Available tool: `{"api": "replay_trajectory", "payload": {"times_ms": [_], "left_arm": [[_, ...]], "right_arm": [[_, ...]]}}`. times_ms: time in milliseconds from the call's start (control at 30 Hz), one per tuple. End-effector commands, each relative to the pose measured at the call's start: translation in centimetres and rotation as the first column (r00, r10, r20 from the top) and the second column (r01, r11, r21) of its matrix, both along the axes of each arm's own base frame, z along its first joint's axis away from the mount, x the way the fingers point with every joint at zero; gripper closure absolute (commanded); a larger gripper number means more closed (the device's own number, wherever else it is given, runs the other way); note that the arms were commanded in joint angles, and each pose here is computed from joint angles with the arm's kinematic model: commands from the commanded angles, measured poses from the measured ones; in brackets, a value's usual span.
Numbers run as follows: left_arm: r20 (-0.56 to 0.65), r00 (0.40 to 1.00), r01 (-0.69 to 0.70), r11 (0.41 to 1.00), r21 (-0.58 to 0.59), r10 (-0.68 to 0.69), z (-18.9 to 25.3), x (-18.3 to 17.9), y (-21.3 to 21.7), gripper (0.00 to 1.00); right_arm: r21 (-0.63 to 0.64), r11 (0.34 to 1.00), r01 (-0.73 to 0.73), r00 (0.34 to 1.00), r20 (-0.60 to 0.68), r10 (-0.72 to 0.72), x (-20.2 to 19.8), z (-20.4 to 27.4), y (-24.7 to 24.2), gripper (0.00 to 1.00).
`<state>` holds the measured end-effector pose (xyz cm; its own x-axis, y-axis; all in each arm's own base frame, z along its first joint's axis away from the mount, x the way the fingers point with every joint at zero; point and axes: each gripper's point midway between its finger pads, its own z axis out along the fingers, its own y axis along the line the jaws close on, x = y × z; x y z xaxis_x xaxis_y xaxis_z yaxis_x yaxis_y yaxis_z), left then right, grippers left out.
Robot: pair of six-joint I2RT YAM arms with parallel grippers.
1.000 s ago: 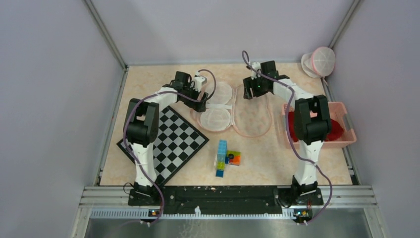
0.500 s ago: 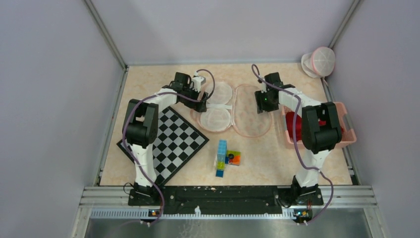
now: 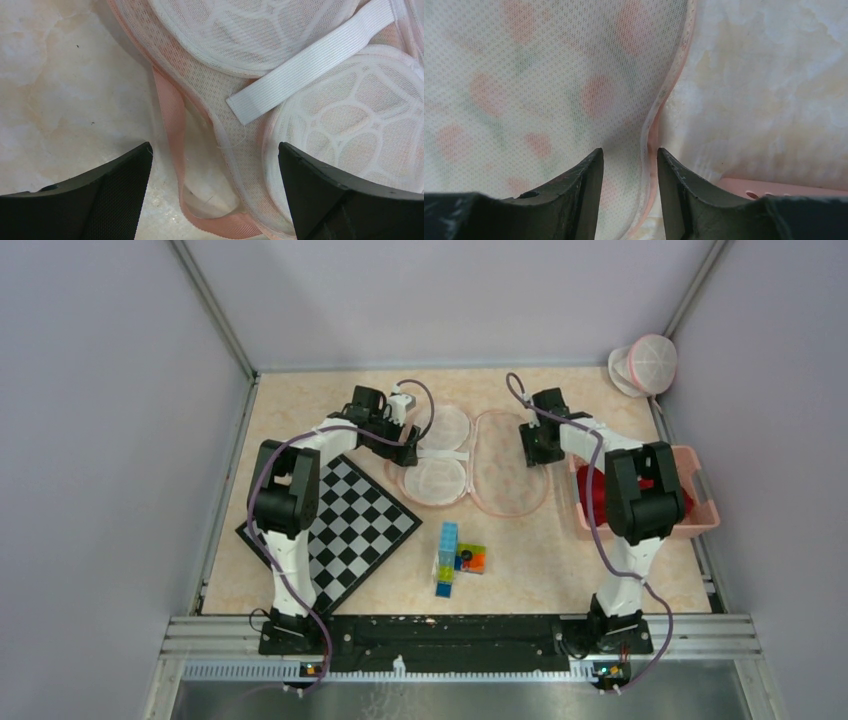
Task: Unzip the laundry bag and remove the bra
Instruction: Close the laundry bag at the center of the board.
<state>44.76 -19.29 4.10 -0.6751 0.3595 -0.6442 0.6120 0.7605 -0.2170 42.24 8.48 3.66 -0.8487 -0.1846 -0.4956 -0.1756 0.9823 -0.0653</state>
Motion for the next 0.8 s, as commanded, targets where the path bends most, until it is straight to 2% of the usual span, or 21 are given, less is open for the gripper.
{"api": "replay_trajectory", "payload": {"times_ms": [0,200,300,400,767], "left_arm": [[0.03,1.0,0.005,1.0,-0.03,-0.004,1.9,0.1,-0.4,0.01],[0.019,1.0,0.012,0.999,-0.03,-0.012,1.6,-0.3,-0.5,0.01],[0.011,1.0,0.014,0.999,-0.031,-0.013,1.3,-0.4,-0.4,0.01],[0.009,1.0,0.016,0.999,-0.042,-0.016,1.4,-0.5,-0.7,0.01],[0.01,1.0,0.027,0.994,-0.103,-0.026,2.4,-0.6,-1.5,0.01]], "right_arm": [[0.025,1.0,-0.018,1.0,-0.025,0.018,0.3,-1.3,0.3,0.59],[0.043,0.999,-0.025,0.998,-0.052,0.027,0.6,-1.8,0.7,0.67],[0.032,0.999,-0.041,0.999,-0.034,0.042,1.2,-0.8,0.1,0.81],[0.045,0.998,-0.035,0.999,-0.015,0.036,1.7,0.9,-0.2,1.0],[0.185,0.971,-0.148,0.975,0.189,0.113,4.0,11.2,2.6,1.0]]}}
